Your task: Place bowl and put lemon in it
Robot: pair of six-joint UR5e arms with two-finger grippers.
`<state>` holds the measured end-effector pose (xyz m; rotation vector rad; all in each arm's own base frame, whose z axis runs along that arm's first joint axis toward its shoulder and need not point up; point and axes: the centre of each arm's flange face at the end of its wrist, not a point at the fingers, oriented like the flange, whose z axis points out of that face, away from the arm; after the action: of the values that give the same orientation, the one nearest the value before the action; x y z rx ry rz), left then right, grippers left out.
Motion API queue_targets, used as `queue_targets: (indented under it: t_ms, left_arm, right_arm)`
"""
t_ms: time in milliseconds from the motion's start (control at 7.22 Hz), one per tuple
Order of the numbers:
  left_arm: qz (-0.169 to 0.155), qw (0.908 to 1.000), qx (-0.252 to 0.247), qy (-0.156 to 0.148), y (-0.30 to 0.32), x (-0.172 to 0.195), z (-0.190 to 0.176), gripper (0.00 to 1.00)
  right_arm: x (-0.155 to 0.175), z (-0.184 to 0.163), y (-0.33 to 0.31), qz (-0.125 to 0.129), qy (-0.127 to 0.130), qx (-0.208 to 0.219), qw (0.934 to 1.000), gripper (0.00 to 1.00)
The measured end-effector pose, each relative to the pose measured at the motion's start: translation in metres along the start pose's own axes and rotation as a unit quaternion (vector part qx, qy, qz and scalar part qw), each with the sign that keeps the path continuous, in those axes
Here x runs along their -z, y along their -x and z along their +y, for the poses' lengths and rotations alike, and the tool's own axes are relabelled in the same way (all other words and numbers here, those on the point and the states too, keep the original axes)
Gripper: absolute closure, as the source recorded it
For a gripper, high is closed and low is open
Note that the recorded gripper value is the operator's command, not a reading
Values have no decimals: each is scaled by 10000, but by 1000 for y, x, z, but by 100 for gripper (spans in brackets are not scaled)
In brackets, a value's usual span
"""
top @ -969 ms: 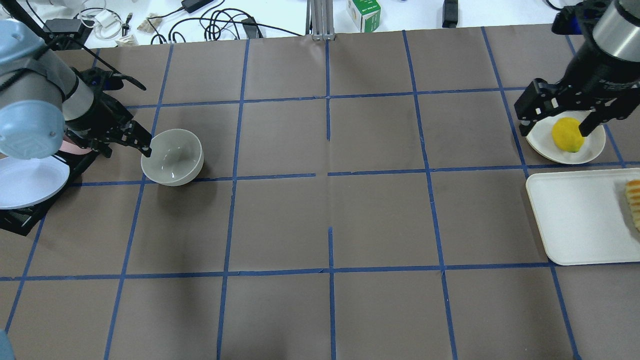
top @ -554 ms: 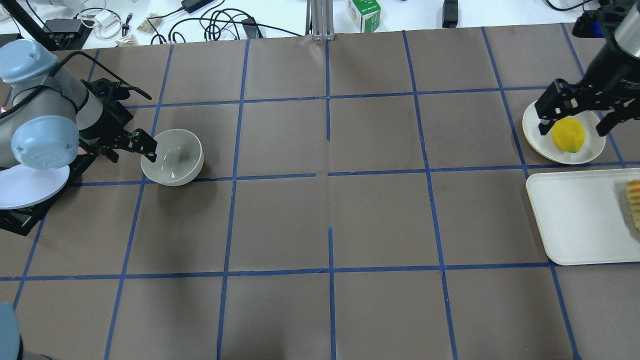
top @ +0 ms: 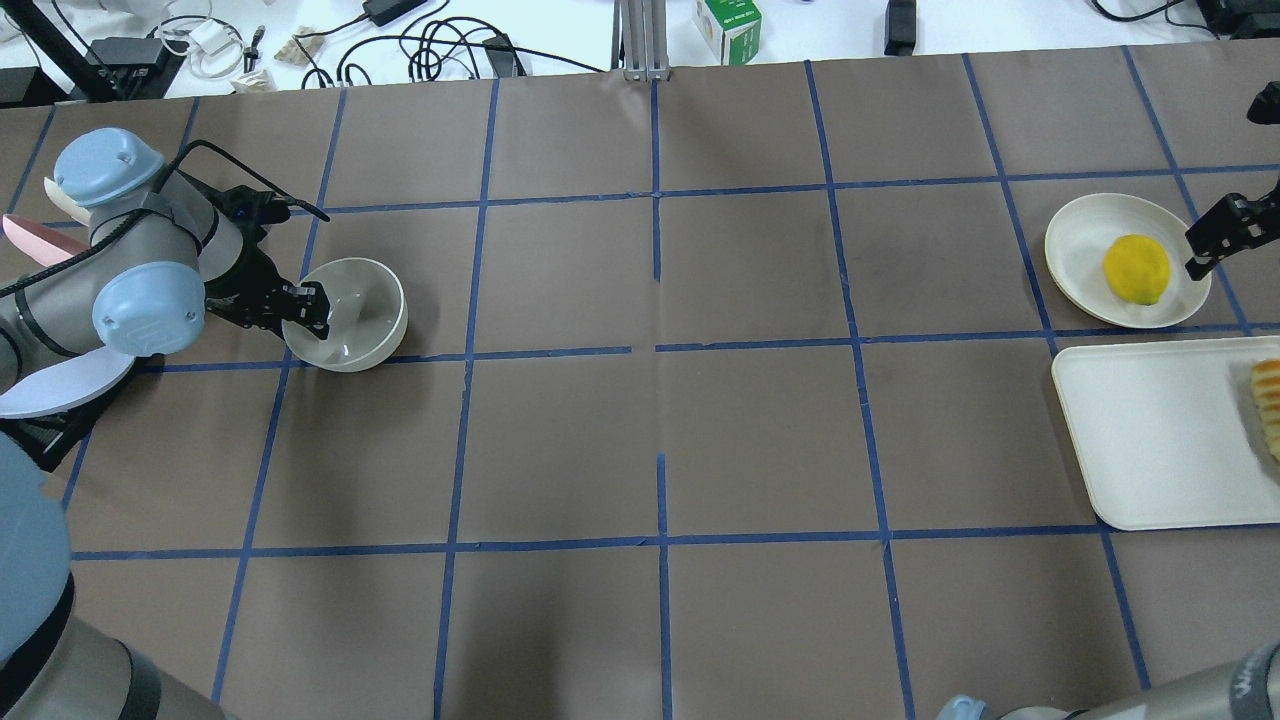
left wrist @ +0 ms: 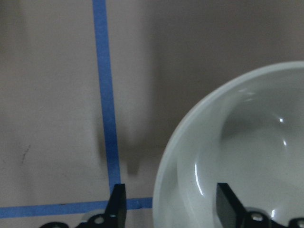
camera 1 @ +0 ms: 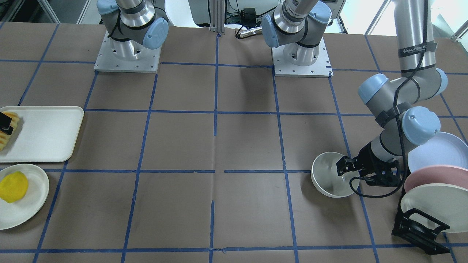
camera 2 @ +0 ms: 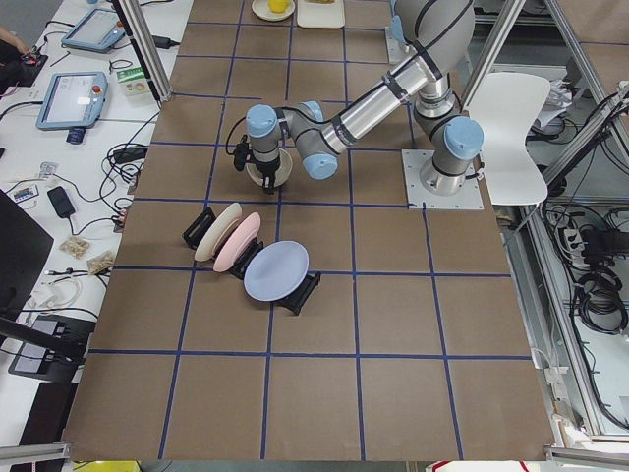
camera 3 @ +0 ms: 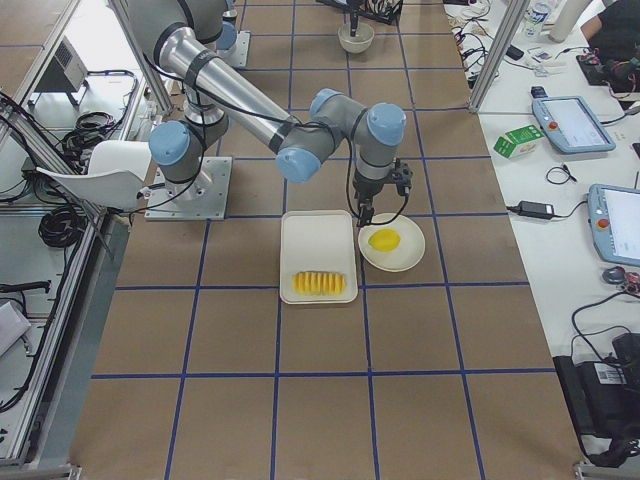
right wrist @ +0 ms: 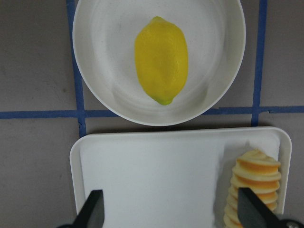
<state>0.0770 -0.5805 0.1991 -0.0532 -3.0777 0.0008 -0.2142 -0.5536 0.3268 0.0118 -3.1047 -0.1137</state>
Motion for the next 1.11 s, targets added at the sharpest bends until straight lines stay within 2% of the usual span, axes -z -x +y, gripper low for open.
queue_targets:
  t_ms: [415,692,1108]
  left_arm:
    - [-42,10000,-2,-47,0,11,-6,100]
    - [-34,9999,-130,-23,-25,38,-14,100]
    - [-13,10000,47,-40,-124,49,-21,100]
  right_arm:
    - [-44,-35,-15,89,-401,890,9952,0]
    - [-65,-46,-14,-53,-490,845,9952,0]
    - [-87,-59,-5,-182,-474,786,9956,0]
